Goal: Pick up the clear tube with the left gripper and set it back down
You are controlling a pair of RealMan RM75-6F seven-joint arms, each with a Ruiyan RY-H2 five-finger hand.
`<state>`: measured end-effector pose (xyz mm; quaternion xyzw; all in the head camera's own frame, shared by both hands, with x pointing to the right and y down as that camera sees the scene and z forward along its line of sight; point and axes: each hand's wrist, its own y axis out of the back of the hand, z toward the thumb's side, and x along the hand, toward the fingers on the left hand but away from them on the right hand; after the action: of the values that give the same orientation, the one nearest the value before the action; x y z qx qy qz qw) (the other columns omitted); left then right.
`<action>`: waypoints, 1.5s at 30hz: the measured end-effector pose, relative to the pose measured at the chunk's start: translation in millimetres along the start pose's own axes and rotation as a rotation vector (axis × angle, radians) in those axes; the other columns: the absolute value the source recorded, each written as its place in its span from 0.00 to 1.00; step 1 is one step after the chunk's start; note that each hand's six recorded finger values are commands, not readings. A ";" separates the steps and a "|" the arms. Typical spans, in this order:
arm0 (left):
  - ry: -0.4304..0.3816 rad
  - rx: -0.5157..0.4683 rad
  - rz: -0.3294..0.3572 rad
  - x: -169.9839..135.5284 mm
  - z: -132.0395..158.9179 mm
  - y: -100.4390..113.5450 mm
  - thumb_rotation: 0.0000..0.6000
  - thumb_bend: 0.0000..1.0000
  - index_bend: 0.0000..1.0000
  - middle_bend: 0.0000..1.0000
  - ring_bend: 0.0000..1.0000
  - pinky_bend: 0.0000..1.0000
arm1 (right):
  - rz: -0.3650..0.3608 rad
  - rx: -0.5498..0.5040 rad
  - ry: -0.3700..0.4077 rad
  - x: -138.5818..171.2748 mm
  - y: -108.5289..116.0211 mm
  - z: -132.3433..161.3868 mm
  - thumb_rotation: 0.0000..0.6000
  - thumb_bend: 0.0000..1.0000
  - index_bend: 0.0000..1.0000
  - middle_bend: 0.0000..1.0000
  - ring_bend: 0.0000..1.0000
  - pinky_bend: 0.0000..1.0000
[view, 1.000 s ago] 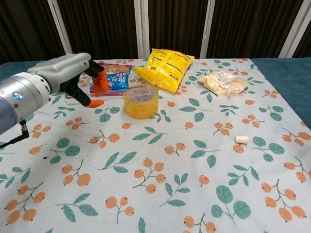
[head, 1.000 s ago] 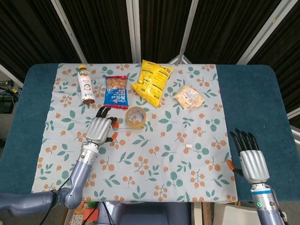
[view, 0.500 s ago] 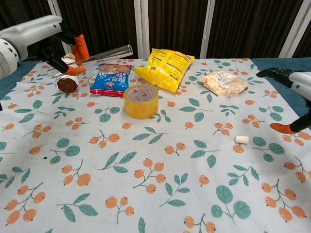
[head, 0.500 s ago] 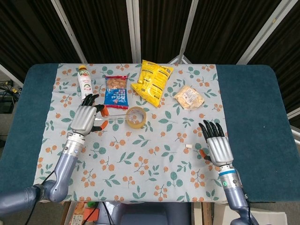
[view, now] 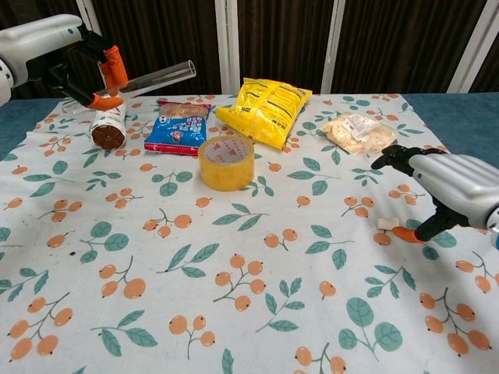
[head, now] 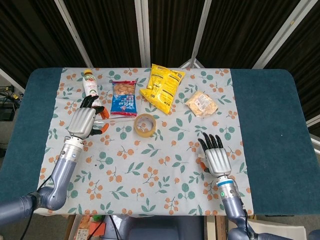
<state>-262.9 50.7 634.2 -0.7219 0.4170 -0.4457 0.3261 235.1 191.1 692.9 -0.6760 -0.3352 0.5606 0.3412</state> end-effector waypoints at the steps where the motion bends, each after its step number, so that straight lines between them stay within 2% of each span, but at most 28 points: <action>1: 0.000 0.000 -0.001 0.2 -0.3 -0.2 1.00 0.57 0.70 0.53 0.10 0.00 | 0.000 0.002 -0.004 -1.8 -1.4 0.1 1.00 0.32 0.22 0.00 0.00 0.00; 7: -0.007 0.000 -0.004 0.0 2.6 -2.4 1.00 0.57 0.70 0.53 0.10 0.00 | -0.016 0.007 -0.020 -10.9 -4.3 -2.1 1.00 0.32 0.36 0.03 0.00 0.00; 11: -0.011 -0.002 -0.002 -0.1 5.1 -2.2 1.00 0.57 0.70 0.53 0.10 0.00 | -0.038 0.014 -0.021 -15.7 -3.5 -2.8 1.00 0.32 0.42 0.05 0.00 0.00; 28: -0.013 0.009 -0.007 1.8 6.2 -4.8 1.00 0.57 0.70 0.53 0.10 0.00 | -0.046 -0.003 -0.030 -13.6 -14.8 2.3 1.00 0.32 0.45 0.05 0.00 0.00; 45: -0.019 0.010 -0.002 2.5 6.0 -2.8 1.00 0.57 0.71 0.53 0.10 0.00 | -0.028 0.007 -0.075 -15.4 -22.5 -9.0 1.00 0.32 0.48 0.06 0.00 0.00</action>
<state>-255.9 50.3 635.1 -0.7249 0.4109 -0.4412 0.3330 240.2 189.7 721.1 -0.6486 -0.3551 0.5819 0.3385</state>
